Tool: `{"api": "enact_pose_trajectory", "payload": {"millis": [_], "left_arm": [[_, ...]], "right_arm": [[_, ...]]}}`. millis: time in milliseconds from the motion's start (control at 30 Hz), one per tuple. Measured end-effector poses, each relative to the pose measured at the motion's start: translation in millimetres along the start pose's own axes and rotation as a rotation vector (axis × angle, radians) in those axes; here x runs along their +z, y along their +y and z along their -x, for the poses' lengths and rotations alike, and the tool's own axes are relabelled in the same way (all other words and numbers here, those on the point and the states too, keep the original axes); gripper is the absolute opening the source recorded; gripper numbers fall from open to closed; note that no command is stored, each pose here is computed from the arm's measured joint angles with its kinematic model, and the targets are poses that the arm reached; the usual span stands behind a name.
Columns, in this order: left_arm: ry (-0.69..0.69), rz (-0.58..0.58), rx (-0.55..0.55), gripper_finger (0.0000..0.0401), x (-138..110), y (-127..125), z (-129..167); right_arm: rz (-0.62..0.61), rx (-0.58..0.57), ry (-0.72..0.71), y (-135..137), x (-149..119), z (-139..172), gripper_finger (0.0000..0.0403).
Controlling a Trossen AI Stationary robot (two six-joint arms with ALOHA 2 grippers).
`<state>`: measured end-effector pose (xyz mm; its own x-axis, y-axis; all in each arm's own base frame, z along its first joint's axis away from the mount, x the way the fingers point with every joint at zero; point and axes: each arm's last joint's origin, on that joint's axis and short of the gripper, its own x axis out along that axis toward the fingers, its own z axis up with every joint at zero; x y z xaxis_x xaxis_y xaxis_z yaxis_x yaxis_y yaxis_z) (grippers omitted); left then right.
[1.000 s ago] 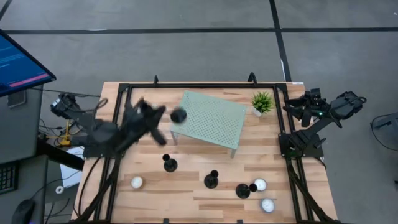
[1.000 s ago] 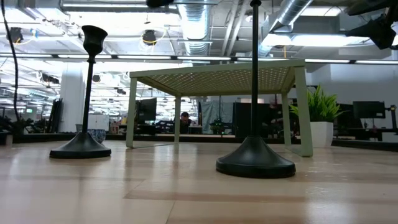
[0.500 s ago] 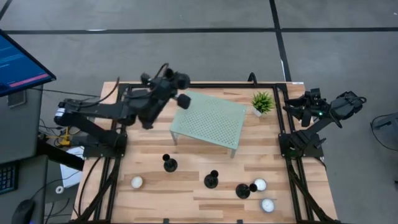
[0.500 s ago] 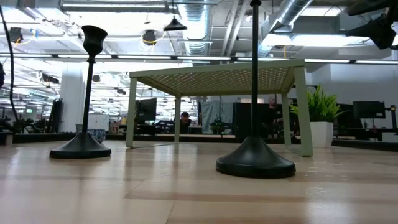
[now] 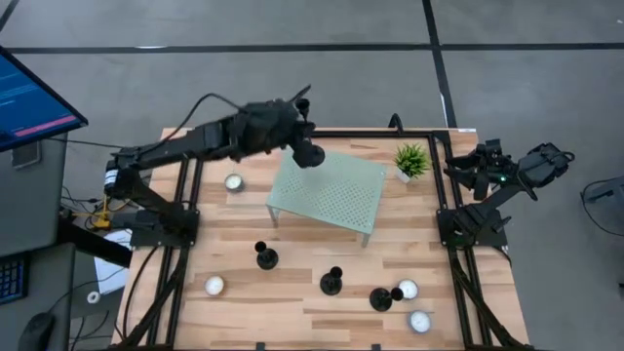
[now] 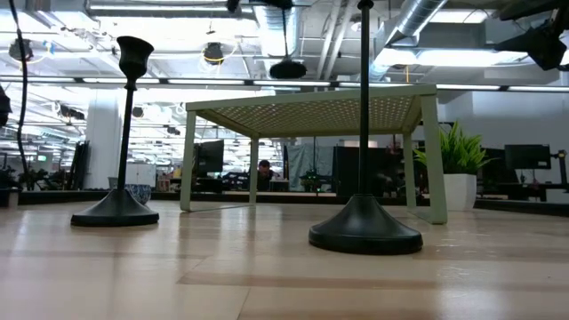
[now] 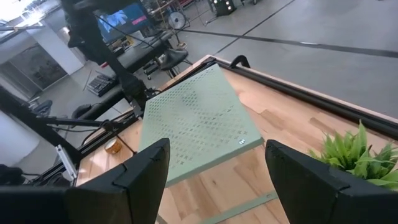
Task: Pick & Place candle stick holders
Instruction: Put the black candle holder on the shelf
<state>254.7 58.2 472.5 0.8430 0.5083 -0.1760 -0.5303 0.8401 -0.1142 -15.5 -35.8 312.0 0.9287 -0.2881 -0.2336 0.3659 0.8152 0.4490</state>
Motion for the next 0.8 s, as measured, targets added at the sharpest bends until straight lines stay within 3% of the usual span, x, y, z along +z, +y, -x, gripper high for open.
{"api": "enact_pose_trajectory", "payload": {"millis": [167, 300, 800], "left_arm": [[0.050, 0.040, -0.024, 0.0012, 0.0, 24.4, -9.7], [0.097, -0.013, 0.022, 0.0012, -6.7, 35.6, -16.8], [0.149, -0.154, 0.025, 0.0012, -31.4, 36.8, -36.6]], "right_arm": [[0.000, 0.006, 0.005, 0.2, -0.2, 0.0, 0.0256], [0.000, 0.006, 0.005, 0.2, -0.2, 0.0, 0.0256], [0.003, 0.006, 0.006, 0.1, -0.2, 0.0, 0.0256]]}}
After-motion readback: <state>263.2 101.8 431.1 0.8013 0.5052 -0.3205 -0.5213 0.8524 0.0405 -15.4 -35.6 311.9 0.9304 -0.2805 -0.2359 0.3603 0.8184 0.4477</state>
